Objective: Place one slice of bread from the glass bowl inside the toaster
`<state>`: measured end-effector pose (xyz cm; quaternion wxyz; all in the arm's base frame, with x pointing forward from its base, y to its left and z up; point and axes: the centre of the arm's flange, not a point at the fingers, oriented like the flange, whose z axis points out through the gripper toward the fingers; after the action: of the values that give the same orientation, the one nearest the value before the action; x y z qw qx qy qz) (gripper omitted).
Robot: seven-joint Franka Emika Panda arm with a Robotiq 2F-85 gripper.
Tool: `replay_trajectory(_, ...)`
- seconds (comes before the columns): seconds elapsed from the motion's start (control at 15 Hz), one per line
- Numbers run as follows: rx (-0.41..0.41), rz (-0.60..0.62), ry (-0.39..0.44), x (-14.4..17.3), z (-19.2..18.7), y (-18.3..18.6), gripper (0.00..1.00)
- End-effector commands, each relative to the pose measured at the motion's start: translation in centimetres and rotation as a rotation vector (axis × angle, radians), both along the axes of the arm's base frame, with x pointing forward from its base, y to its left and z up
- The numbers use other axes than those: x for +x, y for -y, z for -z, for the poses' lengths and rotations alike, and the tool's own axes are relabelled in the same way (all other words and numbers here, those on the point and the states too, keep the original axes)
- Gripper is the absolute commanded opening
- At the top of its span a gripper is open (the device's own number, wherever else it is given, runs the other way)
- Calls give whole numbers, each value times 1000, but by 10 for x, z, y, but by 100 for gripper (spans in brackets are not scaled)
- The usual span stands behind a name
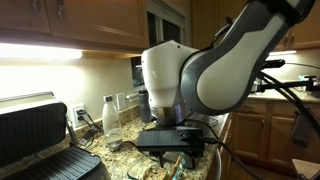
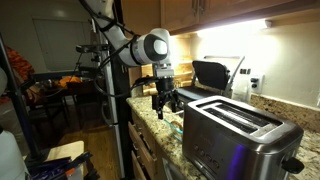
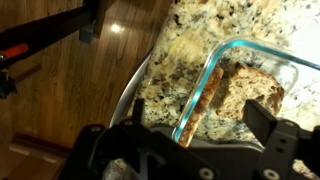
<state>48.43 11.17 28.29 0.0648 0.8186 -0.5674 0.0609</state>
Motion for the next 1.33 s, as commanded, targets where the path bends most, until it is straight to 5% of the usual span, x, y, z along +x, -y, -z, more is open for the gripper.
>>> replay_trajectory(0.0,16,66,14,-1,10,1,100)
replay_trajectory(1.27,18,128,-6,31,23,32,100)
